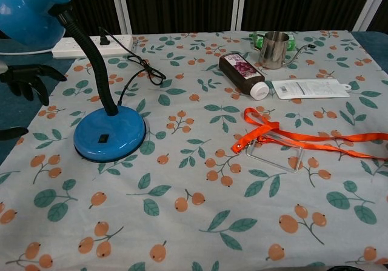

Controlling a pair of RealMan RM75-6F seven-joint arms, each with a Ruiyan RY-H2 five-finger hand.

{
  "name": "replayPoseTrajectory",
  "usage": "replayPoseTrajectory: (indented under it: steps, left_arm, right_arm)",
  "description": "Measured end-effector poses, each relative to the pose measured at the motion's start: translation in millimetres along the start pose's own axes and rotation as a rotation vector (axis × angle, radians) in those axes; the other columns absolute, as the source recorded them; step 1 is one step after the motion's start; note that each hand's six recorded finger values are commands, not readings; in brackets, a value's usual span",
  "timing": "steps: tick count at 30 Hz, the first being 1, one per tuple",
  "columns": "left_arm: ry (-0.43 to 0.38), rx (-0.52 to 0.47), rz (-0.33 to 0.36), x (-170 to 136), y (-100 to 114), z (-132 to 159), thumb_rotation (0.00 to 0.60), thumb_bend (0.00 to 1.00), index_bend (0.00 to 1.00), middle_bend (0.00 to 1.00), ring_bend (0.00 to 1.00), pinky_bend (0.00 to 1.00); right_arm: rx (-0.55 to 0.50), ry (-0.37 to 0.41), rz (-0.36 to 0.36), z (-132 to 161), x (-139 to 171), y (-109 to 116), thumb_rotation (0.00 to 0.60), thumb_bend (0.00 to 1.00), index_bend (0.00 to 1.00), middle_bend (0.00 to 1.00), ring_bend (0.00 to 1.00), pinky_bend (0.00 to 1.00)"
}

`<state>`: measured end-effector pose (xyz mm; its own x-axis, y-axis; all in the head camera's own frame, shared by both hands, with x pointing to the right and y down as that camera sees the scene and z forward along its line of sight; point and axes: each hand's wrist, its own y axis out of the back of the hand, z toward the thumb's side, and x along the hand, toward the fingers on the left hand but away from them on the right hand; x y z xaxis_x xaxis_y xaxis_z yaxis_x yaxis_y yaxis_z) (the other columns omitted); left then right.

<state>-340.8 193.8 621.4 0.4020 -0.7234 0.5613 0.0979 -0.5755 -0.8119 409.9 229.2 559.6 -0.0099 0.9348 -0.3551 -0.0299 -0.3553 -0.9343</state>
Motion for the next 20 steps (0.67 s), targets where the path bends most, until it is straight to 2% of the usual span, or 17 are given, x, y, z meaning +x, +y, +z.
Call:
replayPoseTrajectory:
  steps: [9, 16, 20]
  left_arm:
    - [0.132, -0.035, 0.042, -51, 14, -36, 0.600, 0.27, 0.07, 0.15, 0.11, 0.14]
    - [0.287, -0.085, 0.141, -89, 18, -80, 0.600, 0.27, 0.09, 0.14, 0.09, 0.12]
    - [0.316, -0.072, 0.207, -97, 26, -95, 0.600, 0.27, 0.09, 0.13, 0.08, 0.11]
  right_arm:
    - [0.000, -0.001, -0.003, 0, 0, 0, 0.600, 0.18, 0.01, 0.06, 0.07, 0.17]
    - [0.002, -0.002, -0.002, 0, 1, 0, 0.600, 0.18, 0.01, 0.06, 0.07, 0.17]
    - [0.004, 0.001, -0.002, 1, 1, 0, 0.600, 0.18, 0.01, 0.06, 0.07, 0.17]
